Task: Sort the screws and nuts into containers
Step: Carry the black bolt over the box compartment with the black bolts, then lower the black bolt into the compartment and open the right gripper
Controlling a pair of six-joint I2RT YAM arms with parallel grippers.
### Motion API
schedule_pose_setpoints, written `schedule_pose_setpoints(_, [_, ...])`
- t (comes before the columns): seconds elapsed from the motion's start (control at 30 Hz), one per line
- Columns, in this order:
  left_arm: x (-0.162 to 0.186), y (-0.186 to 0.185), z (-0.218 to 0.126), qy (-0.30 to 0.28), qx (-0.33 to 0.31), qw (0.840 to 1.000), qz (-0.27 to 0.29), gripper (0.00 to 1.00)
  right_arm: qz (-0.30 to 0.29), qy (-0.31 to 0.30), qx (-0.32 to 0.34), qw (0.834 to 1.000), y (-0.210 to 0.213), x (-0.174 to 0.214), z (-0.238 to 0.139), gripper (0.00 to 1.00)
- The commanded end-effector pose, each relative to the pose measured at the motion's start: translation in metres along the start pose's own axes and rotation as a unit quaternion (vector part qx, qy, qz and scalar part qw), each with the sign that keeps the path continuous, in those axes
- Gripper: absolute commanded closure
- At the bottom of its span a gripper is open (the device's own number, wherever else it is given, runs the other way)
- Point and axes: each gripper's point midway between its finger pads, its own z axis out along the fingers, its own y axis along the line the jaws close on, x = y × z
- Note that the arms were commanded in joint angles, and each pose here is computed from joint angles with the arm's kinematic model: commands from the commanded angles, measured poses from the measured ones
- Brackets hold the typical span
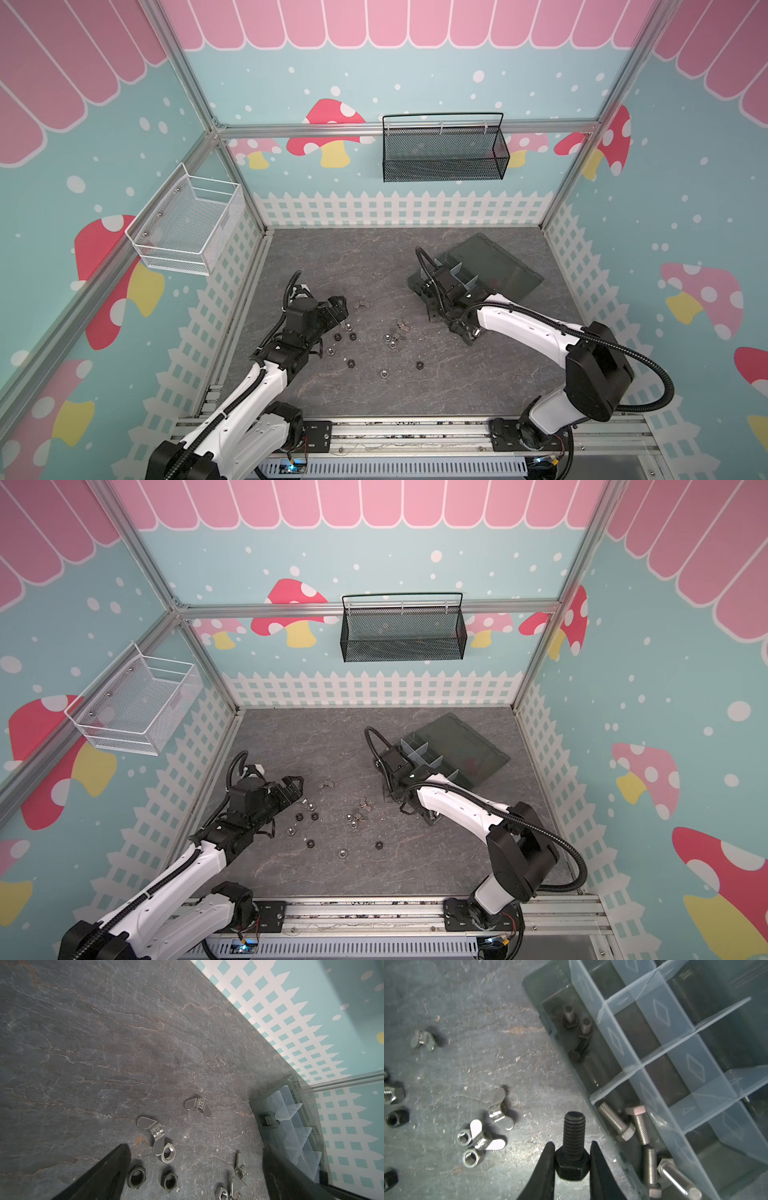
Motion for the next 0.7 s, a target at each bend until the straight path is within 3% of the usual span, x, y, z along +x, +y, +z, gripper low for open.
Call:
schedule_pose_setpoints(0.0, [-0.005,-0.002,0.002,-0.007,-0.001,1.000,-0.005,0.00,-0.022,-0.040,-0.003,0.999,0.003,-0.037,0.005,0.88])
schedule_pose_setpoints(0.47, [-0.004,-0.001,0.000,-0.006,-0.002,1.000,-0.002,0.00,-0.038,-0.013,0.027,0.999,-0.010,-0.054,0.052,0.84])
schedule_pose_setpoints(0.67, [-0.004,0.001,-0.002,-0.006,-0.006,1.000,-0.002,0.00,-0.039,0.003,0.025,0.999,-0.012,-0.046,0.064,0.76])
